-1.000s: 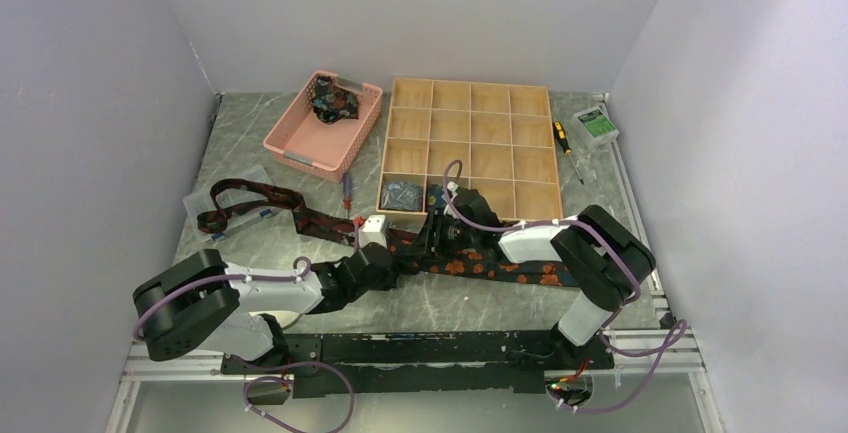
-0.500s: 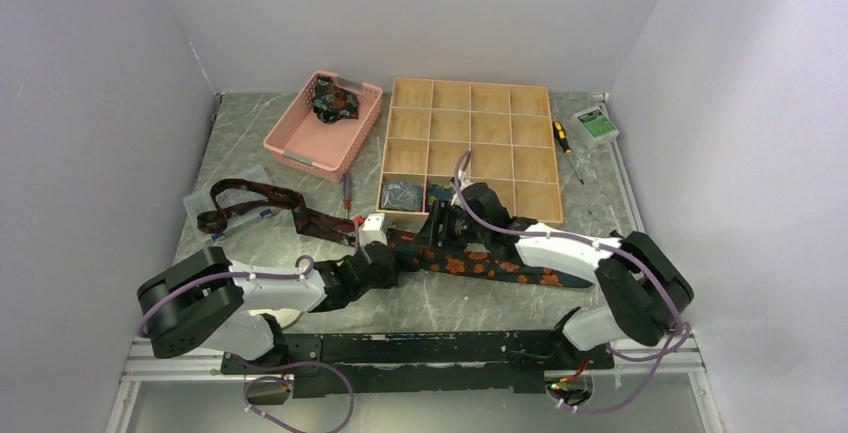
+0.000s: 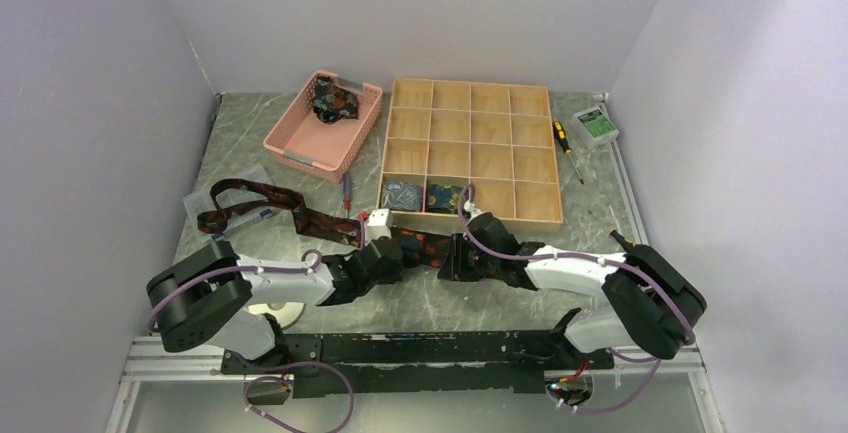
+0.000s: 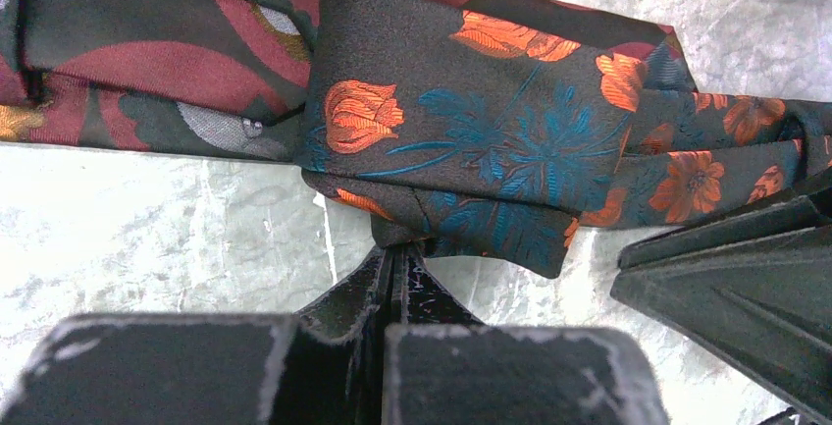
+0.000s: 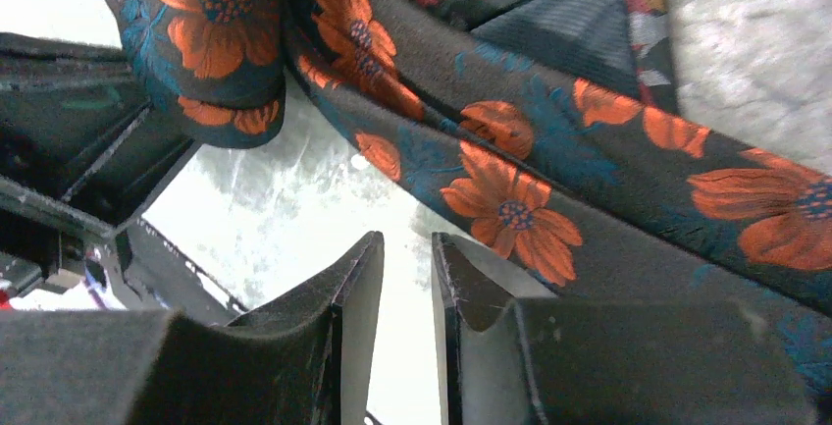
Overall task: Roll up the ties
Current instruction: Roll the tie at the center of the board.
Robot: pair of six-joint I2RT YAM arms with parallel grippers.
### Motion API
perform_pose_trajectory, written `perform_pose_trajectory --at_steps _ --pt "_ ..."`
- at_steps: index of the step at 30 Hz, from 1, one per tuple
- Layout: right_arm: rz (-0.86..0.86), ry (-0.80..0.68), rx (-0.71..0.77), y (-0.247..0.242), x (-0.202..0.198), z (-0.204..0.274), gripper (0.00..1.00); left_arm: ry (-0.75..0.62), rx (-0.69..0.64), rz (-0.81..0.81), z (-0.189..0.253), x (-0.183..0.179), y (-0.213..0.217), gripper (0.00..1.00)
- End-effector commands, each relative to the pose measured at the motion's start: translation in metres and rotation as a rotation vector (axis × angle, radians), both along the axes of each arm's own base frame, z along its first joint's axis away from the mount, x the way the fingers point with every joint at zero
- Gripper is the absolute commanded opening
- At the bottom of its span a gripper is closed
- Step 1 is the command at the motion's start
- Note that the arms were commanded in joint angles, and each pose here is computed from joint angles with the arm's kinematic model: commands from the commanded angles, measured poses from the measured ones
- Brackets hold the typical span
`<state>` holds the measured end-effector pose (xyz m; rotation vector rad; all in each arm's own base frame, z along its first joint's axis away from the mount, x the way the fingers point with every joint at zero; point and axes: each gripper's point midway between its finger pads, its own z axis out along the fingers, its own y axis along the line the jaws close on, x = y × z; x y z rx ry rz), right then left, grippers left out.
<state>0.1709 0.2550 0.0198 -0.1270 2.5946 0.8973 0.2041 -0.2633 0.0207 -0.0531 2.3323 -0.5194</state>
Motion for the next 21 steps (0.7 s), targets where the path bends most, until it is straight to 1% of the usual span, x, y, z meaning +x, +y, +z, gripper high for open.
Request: perform_pose_trajectory --at_steps 1,5,7,12,16,21 --pt "-0.137 -0.031 -0.095 -0.026 0.019 -0.016 0.3 0.029 0.099 0.019 -0.014 -0.002 0.016 0.03" --pt "-0.209 -0.041 -0.143 -0.039 0.029 -0.022 0.3 0.02 0.096 0.03 -0.013 0.001 0.015 0.03" --pt "-0.245 -0.053 -0.192 -0.05 0.036 -0.026 0.3 0.017 0.097 0.03 -0.013 0.003 0.015 0.03" --pt "-0.282 -0.073 -0.27 -0.072 0.045 -0.029 0.31 0.01 0.095 0.025 -0.015 0.014 0.009 0.03" --pt "-0.293 -0.083 -0.294 -0.08 0.051 -0.028 0.31 0.012 0.086 0.012 -0.017 0.022 0.002 0.03" --pt "-0.281 -0.109 -0.301 -0.077 0.06 -0.021 0.33 0.008 0.069 0.002 -0.016 0.034 -0.006 0.03"
